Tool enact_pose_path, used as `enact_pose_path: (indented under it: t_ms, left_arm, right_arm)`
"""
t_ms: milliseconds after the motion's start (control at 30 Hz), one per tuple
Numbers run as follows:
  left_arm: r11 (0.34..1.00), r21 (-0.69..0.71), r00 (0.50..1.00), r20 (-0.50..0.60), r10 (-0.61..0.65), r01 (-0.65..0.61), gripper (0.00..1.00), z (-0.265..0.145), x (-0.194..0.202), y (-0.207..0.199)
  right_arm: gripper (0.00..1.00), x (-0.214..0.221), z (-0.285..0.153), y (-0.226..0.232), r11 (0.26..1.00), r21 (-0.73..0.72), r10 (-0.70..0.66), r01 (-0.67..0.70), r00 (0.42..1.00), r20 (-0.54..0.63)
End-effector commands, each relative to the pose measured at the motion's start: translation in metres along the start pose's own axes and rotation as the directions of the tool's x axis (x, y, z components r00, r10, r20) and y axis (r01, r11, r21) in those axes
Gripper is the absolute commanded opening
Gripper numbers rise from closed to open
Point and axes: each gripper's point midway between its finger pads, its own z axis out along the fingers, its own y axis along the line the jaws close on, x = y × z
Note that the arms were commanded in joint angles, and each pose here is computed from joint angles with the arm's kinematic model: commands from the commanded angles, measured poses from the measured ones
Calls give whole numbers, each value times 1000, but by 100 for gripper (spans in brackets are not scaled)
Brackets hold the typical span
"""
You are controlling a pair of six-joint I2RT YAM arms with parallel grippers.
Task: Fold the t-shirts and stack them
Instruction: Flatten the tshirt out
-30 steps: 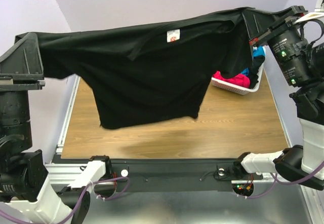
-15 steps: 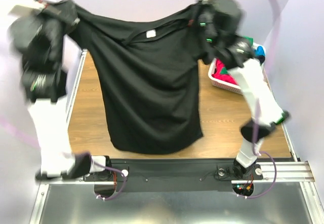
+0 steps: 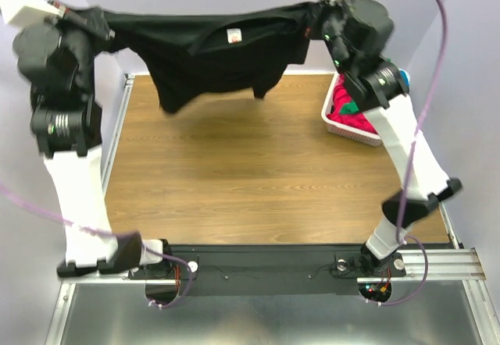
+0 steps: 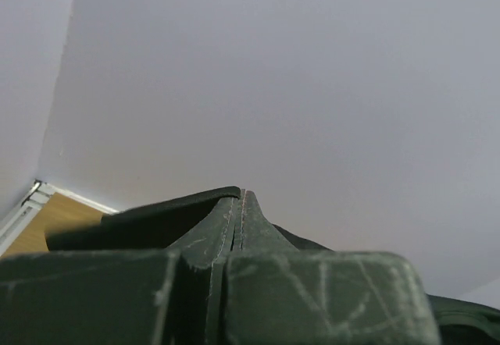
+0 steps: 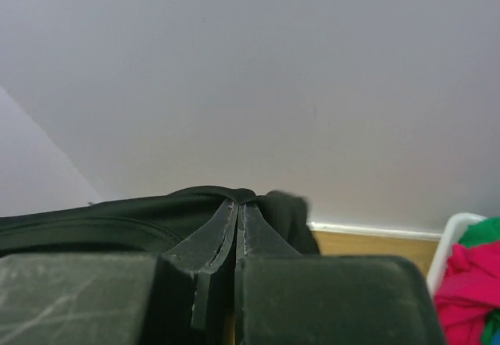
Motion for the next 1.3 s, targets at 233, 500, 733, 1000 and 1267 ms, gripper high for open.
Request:
enact_pose_path:
  t_ms: [233,500,733,1000,1267]
  left_arm:
    - [982,-185,977,-195,-86,49,0,-78,137,101]
    - [944,-330,813,-545,-206,17,0,-179,318,196]
    - [913,-407,704,-644,-298,13,2,-214,362,212]
    - [881,-473,735,-602,-312,-14,64,-221,320,202]
    - [906,-422,807,-527,-265,22,90,-214,273,179]
  right_arm:
    - [1,121,-59,-40,999,50,16,-4,970,-243]
    - [1,279,-145,-75,988,131,140,-82,829,-541]
    - [4,368,-216,-89,976,183,216,-120,655,-724]
    - [89,368,-247,-99,965,244,250,-92,590,-768]
    - [100,331,-237,-88,966,217,255,-139,635,-729]
